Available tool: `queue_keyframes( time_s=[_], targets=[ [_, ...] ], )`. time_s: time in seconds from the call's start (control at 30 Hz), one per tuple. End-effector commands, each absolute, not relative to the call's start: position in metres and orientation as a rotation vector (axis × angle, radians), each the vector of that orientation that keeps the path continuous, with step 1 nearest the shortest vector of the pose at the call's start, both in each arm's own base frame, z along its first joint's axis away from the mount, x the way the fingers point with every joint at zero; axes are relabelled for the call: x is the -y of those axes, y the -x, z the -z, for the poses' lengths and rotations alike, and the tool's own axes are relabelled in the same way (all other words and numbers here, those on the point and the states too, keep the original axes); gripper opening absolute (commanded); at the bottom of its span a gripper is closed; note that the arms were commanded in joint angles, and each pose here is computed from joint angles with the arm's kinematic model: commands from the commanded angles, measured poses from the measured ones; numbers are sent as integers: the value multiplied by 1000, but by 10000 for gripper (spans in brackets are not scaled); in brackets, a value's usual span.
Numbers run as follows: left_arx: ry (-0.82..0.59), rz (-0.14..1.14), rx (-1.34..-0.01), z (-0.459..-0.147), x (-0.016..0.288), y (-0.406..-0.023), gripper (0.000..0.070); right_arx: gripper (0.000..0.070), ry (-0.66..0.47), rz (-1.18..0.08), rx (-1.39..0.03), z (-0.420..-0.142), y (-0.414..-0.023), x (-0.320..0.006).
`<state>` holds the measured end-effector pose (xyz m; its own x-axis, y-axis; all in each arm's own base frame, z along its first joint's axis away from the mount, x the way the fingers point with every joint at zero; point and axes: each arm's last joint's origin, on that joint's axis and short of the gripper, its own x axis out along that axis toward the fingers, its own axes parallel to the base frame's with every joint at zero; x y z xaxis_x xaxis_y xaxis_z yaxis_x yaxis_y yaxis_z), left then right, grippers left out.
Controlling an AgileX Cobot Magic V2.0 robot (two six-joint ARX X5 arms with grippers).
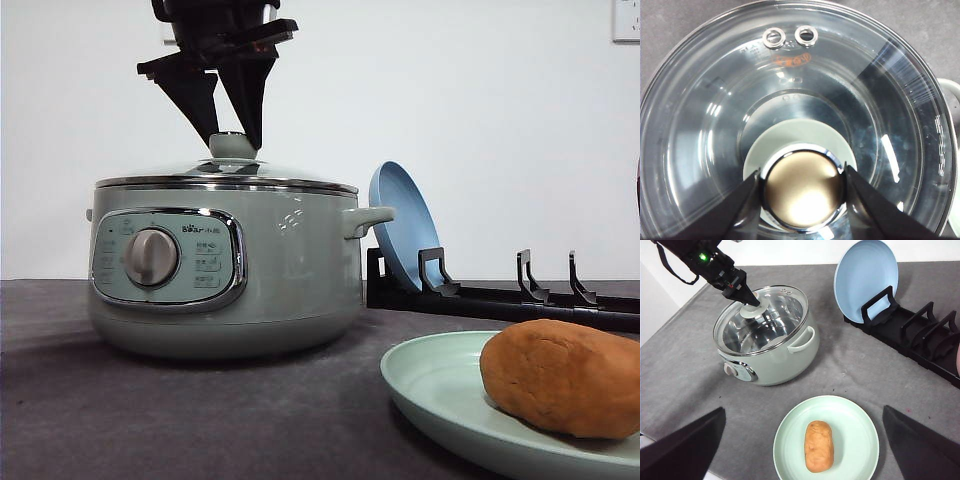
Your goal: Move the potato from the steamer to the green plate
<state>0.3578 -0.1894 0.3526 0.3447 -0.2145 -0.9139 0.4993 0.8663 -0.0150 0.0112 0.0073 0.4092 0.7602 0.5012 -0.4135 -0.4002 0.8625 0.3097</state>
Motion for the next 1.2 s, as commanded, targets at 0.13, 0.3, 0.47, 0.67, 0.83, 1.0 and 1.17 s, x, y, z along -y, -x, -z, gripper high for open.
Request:
queue_keyframes(
  time_s=[0.13,0.3,0.47,0.67,0.83,1.0,1.17],
  targets=[
    [-311,496,-1089,-360,194,-362,0,636,-221,-498,-496,-413,-11,-7],
    [-313,496,-1095,-360,194,-361,2,636,-221,-498,-497,-413,-10,-7],
    [-313,495,-1098,-360,194,-361,161,636,-221,-498,-497,-413,-10,-7],
    [-300,490,-1087,-360,194,-362,445,636,-221,-501,-497,-413,-10,-7],
    [-287,488,-1062,-366,193,-360,667,636,-221,-501,-497,-413,-10,-7],
    [-275,489,-1022,-384,188,-350,685,636,-221,-500,-497,-413,-10,-7],
    [-261,490,-981,-413,174,-325,683,636,-218,-501,-496,-413,-10,-7]
  ],
)
